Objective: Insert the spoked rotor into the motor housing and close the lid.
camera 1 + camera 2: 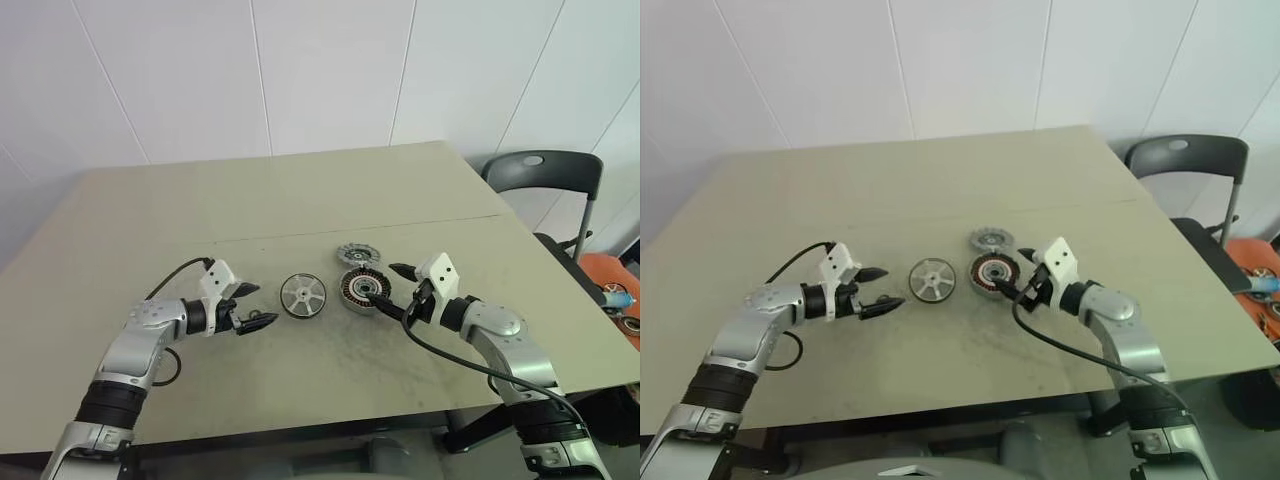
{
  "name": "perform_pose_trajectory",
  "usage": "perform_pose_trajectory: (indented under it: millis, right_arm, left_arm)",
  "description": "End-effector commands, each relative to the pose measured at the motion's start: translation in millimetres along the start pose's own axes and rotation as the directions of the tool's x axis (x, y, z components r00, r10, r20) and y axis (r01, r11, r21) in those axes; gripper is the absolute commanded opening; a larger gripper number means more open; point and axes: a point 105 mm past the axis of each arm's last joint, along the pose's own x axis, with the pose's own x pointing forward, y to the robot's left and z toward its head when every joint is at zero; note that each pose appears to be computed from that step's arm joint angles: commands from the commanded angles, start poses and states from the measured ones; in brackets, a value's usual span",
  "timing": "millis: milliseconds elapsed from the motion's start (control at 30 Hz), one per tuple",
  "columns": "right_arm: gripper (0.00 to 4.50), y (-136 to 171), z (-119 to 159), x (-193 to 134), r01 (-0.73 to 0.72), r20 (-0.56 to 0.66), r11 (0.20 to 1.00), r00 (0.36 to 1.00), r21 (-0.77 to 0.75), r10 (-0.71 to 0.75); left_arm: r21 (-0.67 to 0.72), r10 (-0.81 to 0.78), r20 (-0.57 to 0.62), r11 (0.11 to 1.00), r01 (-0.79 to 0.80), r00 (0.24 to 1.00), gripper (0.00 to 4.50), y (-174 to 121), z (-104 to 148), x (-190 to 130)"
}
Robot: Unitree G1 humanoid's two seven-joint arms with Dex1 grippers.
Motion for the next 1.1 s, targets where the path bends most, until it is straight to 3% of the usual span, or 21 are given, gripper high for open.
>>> perform_pose_trajectory:
  millis: [33, 233, 733, 900, 1100]
  right_arm:
    - [4.5, -1.6, 11.4, 1.6, -0.001, 0.038, 0.999, 0.999, -0.034, 0.003]
    - [4.5, -0.8, 10.0, 1.2, 0.001, 0.035, 0.999, 0.999, -0.033, 0.0]
    - [4.5, -0.2, 10.7, 1.1, 0.009, 0.04, 0.999, 0.999, -0.037, -0.008]
    - [4.5, -0.2, 10.2, 1.3, 0.01, 0.04, 0.999, 0.999, -0.034, -0.009]
    - [4.5, 0.1, 8.9, 1.7, 0.012, 0.038, 0.999, 0.999, -0.032, -0.011]
  left_arm:
    - [0.079, -0.007, -0.054, 0.997, 0.011, 0.999, 4.49, 3.7, 1.4, -5.4]
    - [0.07, 0.003, -0.085, 0.998, 0.002, 0.996, 4.49, 8.4, -11.1, -11.0]
    - [0.092, 0.04, -0.071, 0.995, -0.033, 0.997, 4.49, 36.7, -10.1, -11.4]
    - [0.042, -0.019, 0.0, 0.999, 0.019, 1.0, 4.49, 28.2, 2.1, -7.6]
    - [0.068, -0.017, -0.054, 0.997, 0.021, 0.998, 4.49, 22.5, -5.7, -9.5]
